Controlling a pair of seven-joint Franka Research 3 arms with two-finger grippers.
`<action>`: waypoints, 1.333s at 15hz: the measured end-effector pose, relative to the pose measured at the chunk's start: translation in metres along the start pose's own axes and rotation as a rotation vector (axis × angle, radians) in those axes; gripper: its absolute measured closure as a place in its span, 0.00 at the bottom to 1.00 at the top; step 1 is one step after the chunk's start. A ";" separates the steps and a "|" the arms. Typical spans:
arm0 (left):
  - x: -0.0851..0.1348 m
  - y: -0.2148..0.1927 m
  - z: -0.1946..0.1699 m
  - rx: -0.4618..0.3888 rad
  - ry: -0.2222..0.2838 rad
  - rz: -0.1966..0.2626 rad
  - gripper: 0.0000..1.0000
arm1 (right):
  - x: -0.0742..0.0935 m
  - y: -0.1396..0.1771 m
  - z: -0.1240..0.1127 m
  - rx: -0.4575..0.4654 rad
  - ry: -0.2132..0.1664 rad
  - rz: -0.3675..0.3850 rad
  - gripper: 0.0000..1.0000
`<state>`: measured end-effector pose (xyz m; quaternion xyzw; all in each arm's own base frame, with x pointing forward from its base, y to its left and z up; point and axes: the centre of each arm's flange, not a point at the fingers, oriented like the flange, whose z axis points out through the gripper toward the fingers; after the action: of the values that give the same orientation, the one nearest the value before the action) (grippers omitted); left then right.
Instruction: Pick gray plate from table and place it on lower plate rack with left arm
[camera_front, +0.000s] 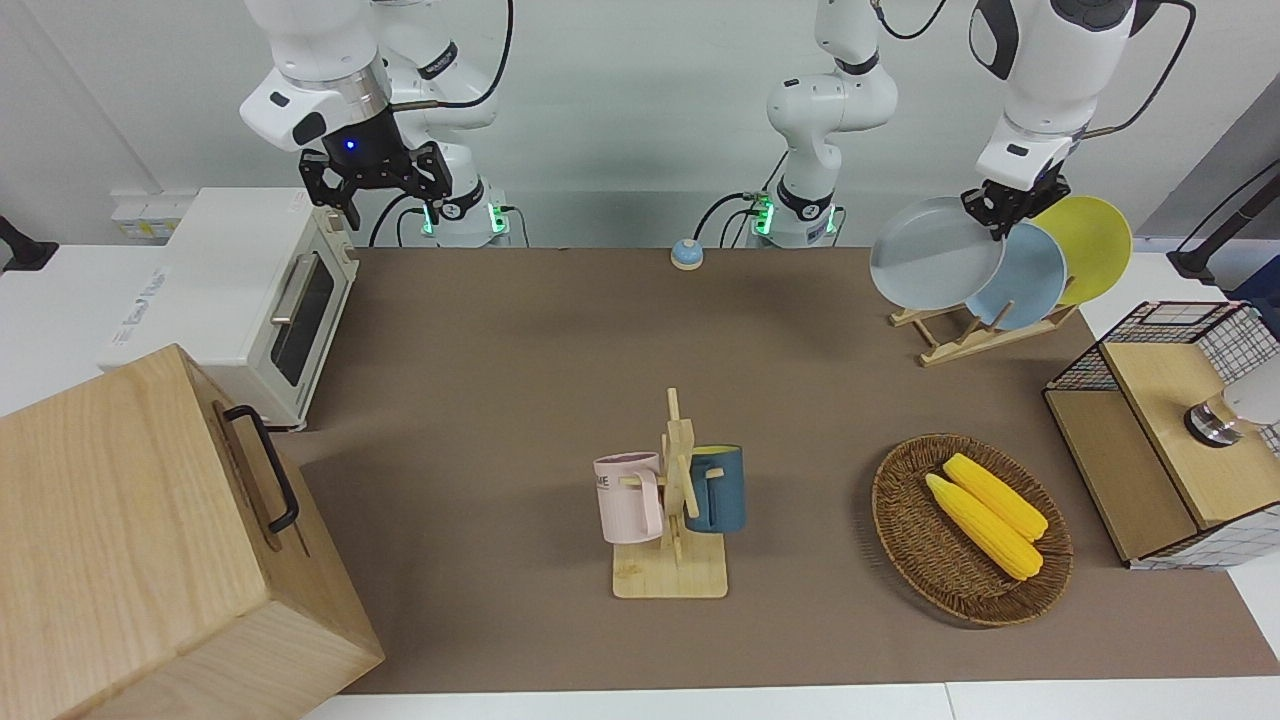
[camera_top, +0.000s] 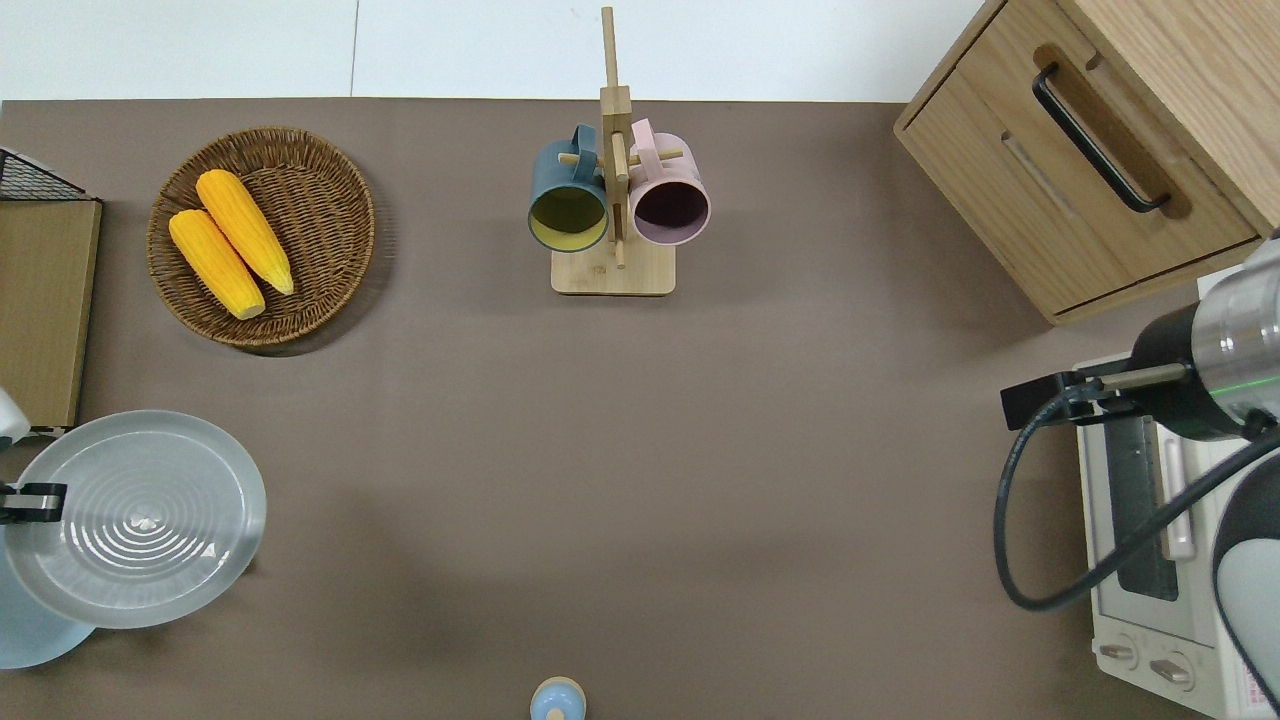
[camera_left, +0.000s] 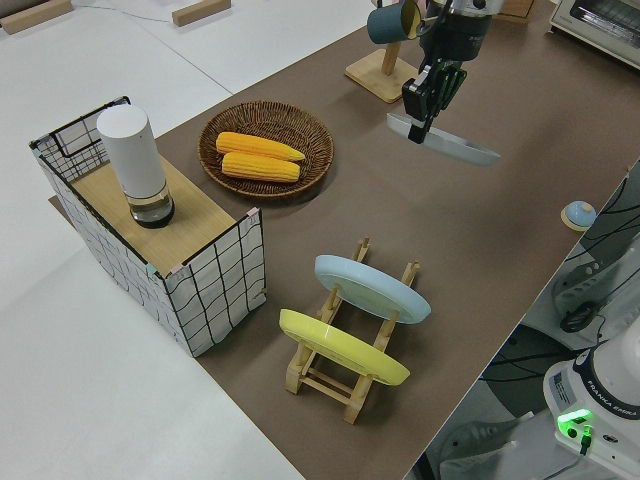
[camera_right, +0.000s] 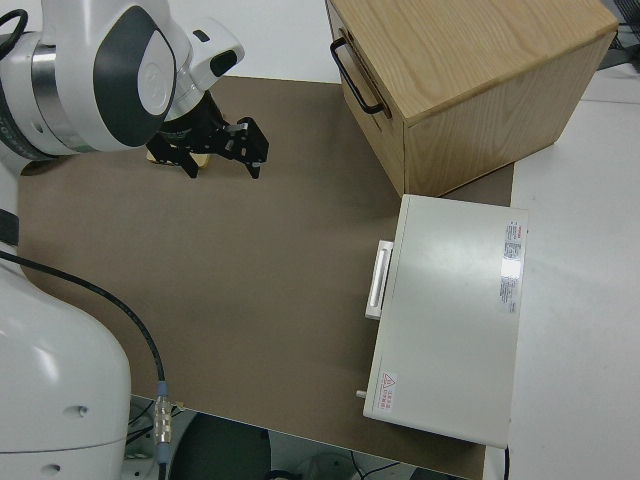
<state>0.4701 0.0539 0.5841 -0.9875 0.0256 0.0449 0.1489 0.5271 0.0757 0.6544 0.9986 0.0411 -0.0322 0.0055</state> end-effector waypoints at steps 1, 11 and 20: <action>-0.001 -0.003 -0.001 0.026 -0.001 0.001 0.96 | 0.000 0.000 0.000 0.000 0.000 0.000 0.01; -0.002 -0.017 0.011 0.264 -0.054 -0.012 0.96 | 0.000 0.000 0.000 0.000 0.000 0.000 0.01; 0.002 0.017 0.045 0.445 -0.085 -0.086 0.96 | 0.000 0.000 0.000 0.000 0.000 0.000 0.01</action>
<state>0.4669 0.0507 0.5357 -0.9277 -0.0137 0.0733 0.3659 0.5271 0.0756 0.6544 0.9986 0.0411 -0.0322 0.0055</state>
